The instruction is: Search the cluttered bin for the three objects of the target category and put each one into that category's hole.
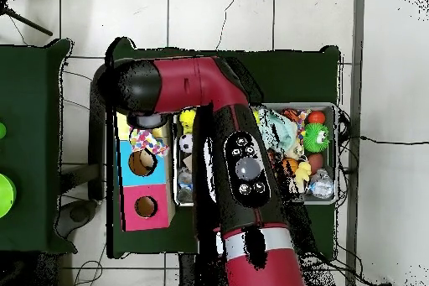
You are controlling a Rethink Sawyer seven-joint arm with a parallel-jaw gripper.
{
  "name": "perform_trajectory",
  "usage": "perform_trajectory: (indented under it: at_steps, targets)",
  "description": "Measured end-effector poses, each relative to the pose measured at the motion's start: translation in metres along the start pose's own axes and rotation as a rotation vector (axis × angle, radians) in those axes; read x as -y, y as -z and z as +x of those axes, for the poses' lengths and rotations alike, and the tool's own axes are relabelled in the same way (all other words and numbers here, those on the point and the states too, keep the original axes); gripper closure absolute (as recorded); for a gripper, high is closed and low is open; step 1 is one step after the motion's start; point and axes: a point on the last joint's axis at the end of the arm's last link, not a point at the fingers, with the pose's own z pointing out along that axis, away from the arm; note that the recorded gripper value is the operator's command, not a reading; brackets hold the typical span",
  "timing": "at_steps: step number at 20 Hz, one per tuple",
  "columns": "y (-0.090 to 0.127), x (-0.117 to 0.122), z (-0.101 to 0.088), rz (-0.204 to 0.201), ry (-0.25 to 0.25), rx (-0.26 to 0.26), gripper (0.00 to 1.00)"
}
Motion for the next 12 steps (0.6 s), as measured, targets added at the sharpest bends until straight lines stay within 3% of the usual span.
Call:
perform_trajectory:
  at_steps: [7,12]
  targets:
    - [-0.009,0.004,0.005,-0.007,-0.004,0.002,0.00]
    - [-0.012,0.007,0.001,-0.009,-0.009,0.038,0.00]
